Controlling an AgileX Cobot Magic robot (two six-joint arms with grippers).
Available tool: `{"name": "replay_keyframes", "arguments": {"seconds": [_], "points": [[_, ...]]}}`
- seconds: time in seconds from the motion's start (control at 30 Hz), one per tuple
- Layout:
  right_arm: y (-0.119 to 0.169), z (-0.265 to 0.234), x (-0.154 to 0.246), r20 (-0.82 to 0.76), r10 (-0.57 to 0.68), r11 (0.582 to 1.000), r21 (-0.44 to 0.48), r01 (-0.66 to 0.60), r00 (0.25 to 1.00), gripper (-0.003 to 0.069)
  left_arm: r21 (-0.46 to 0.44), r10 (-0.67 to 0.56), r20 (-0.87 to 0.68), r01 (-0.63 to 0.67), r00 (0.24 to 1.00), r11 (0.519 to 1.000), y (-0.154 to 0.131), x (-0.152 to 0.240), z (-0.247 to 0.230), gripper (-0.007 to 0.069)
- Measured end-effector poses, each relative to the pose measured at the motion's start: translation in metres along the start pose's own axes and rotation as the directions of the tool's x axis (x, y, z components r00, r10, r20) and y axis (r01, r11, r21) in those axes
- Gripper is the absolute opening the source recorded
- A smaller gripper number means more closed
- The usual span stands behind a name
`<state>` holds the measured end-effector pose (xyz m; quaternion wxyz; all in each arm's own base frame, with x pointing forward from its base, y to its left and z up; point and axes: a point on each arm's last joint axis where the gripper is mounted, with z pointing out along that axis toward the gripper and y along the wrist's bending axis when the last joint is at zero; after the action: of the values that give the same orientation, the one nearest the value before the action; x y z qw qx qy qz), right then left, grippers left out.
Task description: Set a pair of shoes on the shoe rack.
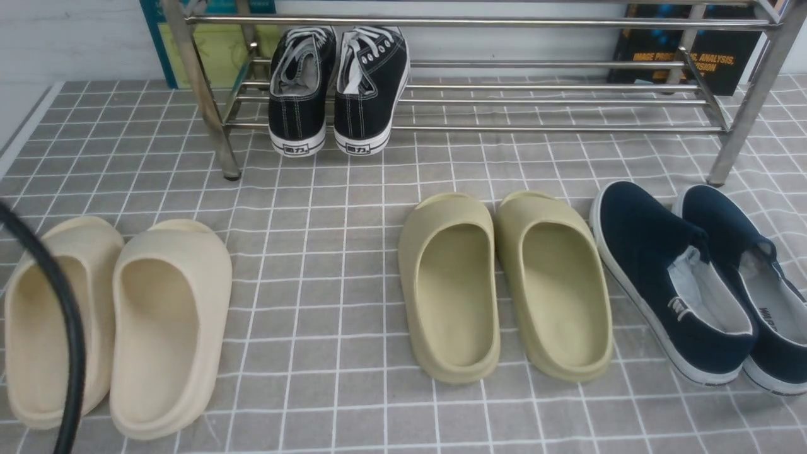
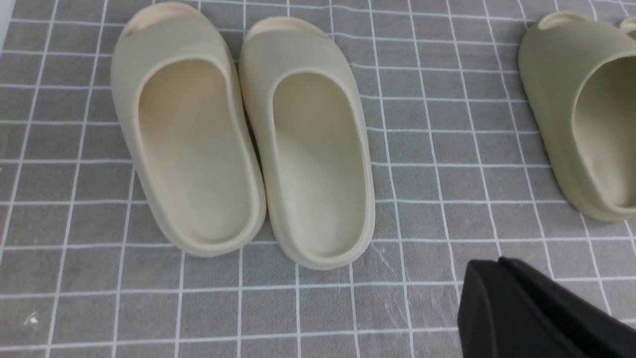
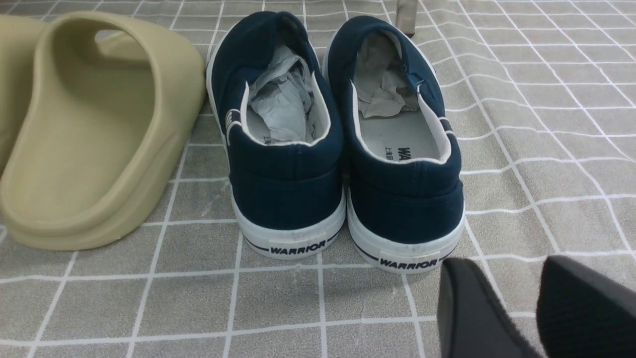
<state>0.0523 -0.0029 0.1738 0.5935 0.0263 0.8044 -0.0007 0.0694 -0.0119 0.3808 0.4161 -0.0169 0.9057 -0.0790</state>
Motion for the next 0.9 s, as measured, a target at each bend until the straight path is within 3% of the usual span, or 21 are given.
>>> {"name": "replay_keyframes", "arguments": {"seconds": [0.37, 0.53, 0.63, 0.77, 0.9], "points": [[0.0, 0.0, 0.0, 0.0, 0.0, 1.0, 0.0, 0.0, 1.0, 0.0246, -0.016, 0.01, 0.001, -0.01, 1.0, 1.0, 0.002, 0.003, 0.006, -0.0006], [0.0, 0.0, 0.0, 0.0, 0.0, 1.0, 0.0, 0.0, 1.0, 0.0246, 0.043, 0.037, 0.198, -0.046, 0.979, 0.998, 0.002, 0.013, 0.023, -0.0013], [0.0, 0.0, 0.0, 0.0, 0.0, 1.0, 0.0, 0.0, 1.0, 0.0246, 0.088, 0.087, 0.418, -0.136, 0.904, 0.987, 0.004, 0.036, 0.04, -0.0013], [0.0, 0.0, 0.0, 0.0, 0.0, 1.0, 0.0, 0.0, 1.0, 0.0246, 0.068, 0.122, 0.564, -0.193, 0.816, 0.979, 0.011, 0.065, 0.058, -0.0013], [0.0, 0.0, 0.0, 0.0, 0.0, 1.0, 0.0, 0.0, 1.0, 0.0246, 0.012, 0.053, 0.654, -0.081, 0.755, 0.997, 0.026, 0.101, 0.076, -0.0013]]}}
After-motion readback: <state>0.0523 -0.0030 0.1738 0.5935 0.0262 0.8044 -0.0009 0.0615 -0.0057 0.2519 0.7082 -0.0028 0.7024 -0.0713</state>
